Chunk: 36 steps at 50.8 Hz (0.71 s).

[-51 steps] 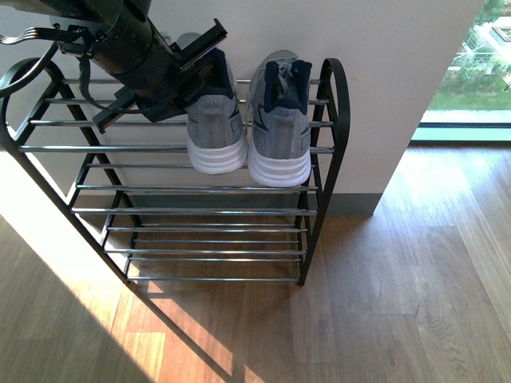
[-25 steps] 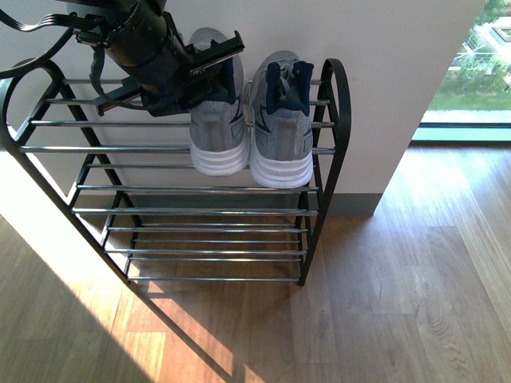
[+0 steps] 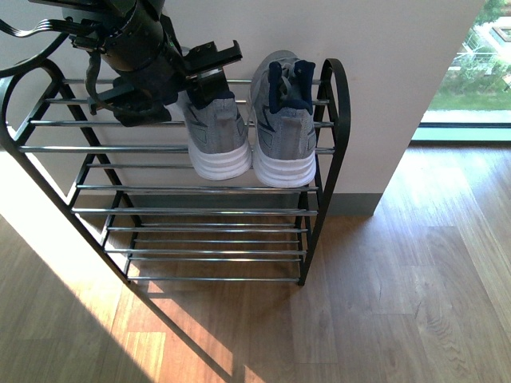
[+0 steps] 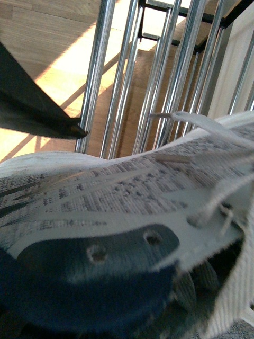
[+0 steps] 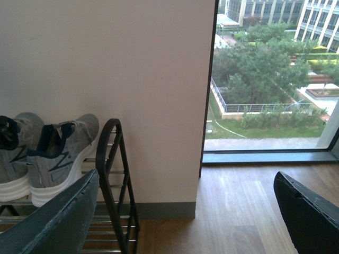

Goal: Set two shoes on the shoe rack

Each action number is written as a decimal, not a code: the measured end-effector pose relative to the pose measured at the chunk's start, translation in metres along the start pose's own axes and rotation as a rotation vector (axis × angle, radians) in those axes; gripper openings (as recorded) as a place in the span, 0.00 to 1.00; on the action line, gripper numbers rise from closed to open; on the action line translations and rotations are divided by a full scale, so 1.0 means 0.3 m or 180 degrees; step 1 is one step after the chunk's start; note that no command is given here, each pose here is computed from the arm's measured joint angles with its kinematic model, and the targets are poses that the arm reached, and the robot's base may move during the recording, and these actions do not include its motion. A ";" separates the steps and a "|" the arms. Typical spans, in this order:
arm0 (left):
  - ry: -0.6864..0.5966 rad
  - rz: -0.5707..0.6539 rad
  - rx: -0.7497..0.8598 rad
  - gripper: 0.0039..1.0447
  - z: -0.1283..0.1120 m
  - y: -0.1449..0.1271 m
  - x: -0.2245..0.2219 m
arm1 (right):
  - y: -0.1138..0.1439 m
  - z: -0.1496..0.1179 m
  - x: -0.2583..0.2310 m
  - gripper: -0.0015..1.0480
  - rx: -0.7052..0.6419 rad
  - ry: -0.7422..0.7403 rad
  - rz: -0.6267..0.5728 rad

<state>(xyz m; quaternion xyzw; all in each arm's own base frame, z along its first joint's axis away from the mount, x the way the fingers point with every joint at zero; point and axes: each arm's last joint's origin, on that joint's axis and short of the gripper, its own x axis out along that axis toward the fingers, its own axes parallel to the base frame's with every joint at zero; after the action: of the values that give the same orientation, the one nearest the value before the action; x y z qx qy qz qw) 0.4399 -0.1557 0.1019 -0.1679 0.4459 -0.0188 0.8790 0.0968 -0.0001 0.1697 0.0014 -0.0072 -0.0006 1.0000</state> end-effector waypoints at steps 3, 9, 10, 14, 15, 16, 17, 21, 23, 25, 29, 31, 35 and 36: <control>-0.0072 -0.0013 0.0021 0.68 0.011 -0.004 -0.018 | 0.000 0.000 0.000 0.91 0.0000 0.0000 0.0000; -0.0191 -0.0064 0.0056 0.89 0.039 -0.016 -0.062 | 0.000 0.000 0.000 0.91 0.0000 0.0000 0.0000; -0.0211 -0.0075 0.0064 0.92 0.043 -0.017 -0.069 | 0.000 0.000 0.000 0.91 0.0000 0.0000 0.0000; -0.0275 -0.0085 0.0081 0.91 0.059 -0.017 -0.091 | 0.000 0.000 0.000 0.91 0.0000 0.0000 0.0000; -0.0294 -0.0090 0.0078 0.91 0.063 -0.016 -0.098 | 0.000 0.000 0.000 0.91 0.0001 0.0000 0.0000; -0.0325 -0.0085 0.0077 0.91 0.066 -0.012 -0.106 | 0.000 0.000 0.000 0.91 0.0000 0.0000 0.0001; -0.0345 -0.0074 0.0078 0.91 0.069 -0.009 -0.113 | 0.000 0.000 0.000 0.91 0.0001 0.0000 0.0000; -0.0481 -0.0034 0.0074 0.91 0.076 0.011 -0.159 | 0.000 0.000 0.000 0.91 0.0001 -0.0001 0.0000; -0.0557 0.0010 0.0087 0.91 0.076 0.018 -0.184 | 0.000 0.000 0.000 0.91 0.0000 0.0000 0.0000; -0.0621 0.0032 0.0097 0.91 0.076 0.023 -0.206 | 0.000 0.000 0.000 0.91 0.0001 0.0000 0.0001; -0.0813 0.0091 0.0134 0.91 0.070 0.035 -0.277 | 0.000 0.000 0.000 0.91 0.0001 0.0000 0.0000; -0.0930 0.0140 0.0150 0.91 0.060 0.044 -0.327 | 0.000 0.000 0.000 0.91 0.0001 0.0000 0.0000; -0.1149 0.0223 0.0133 0.91 0.025 0.070 -0.431 | 0.000 0.000 0.000 0.91 0.0001 0.0000 0.0000; -0.1187 0.0243 0.0125 0.91 0.015 0.077 -0.451 | 0.000 0.000 0.000 0.91 0.0000 0.0000 0.0000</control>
<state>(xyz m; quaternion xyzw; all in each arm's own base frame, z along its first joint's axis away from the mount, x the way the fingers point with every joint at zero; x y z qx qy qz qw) 0.3593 -0.1078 0.2022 -0.1342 0.2809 0.0373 0.9496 0.0968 -0.0001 0.1697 0.0014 -0.0072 -0.0006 1.0000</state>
